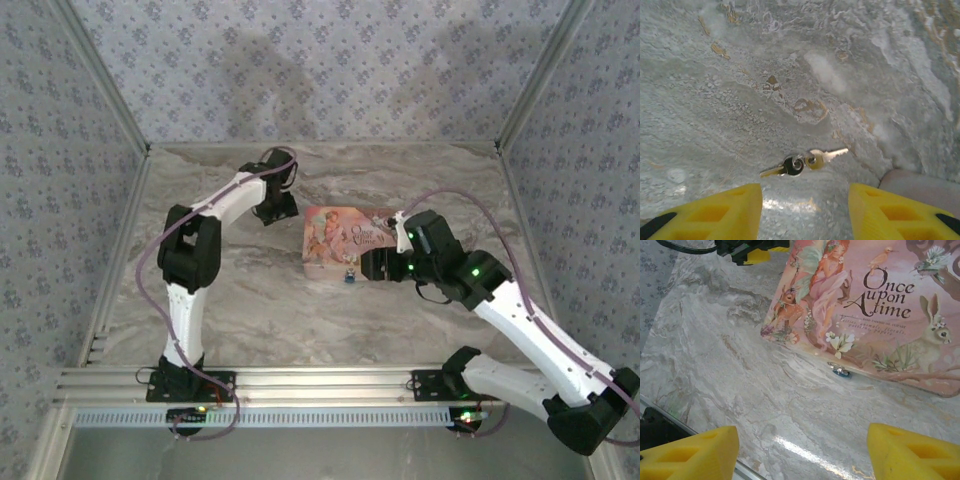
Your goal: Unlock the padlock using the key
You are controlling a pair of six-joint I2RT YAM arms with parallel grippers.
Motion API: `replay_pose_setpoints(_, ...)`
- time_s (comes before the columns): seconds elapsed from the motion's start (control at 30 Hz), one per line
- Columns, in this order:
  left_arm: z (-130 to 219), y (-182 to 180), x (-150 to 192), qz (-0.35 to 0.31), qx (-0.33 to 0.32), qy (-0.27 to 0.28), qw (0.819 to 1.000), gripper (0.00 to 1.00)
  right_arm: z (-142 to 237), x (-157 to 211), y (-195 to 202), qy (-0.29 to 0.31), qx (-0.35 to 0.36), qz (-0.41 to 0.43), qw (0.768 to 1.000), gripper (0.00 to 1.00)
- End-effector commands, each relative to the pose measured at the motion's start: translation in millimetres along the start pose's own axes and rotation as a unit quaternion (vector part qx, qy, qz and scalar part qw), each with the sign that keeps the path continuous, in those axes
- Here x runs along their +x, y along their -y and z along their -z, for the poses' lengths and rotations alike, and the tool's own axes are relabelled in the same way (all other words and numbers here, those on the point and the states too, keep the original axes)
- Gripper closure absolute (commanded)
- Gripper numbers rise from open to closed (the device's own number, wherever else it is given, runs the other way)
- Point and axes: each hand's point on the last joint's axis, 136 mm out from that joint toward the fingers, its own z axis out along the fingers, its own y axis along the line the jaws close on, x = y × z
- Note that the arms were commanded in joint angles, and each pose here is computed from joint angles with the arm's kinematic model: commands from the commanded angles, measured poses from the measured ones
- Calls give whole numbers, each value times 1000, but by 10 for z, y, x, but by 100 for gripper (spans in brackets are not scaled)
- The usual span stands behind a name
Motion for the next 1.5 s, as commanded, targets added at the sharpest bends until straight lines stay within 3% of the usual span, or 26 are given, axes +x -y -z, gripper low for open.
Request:
replay_pose_setpoints(0.0, -39, 2, -11, 46, -7, -16, 999, 51, 41, 99, 103, -7, 22, -14, 1000, 30)
replay_pose_setpoints(0.57, -310, -57, 72, 54, -36, -38, 997, 60, 80, 114, 183, -7, 26, -15, 1000, 30)
replay_pose_setpoints(0.93, -508, -150, 183, 50, -53, -58, 996, 95, 160, 82, 265, 6, 31, -27, 999, 29)
replay_pose_setpoints(1.07, -510, -182, 203, 48, -54, -60, 996, 100, 168, 82, 296, 9, 29, -35, 999, 30)
replay_pose_setpoints(1.27, -281, -164, 143, 47, -31, -35, 998, 100, 170, 104, 337, 12, 25, -48, 998, 29)
replay_pose_setpoints(1.47, 254, -113, -20, 40, 16, 19, 999, 100, 160, 118, 358, 16, 23, -58, 998, 30)
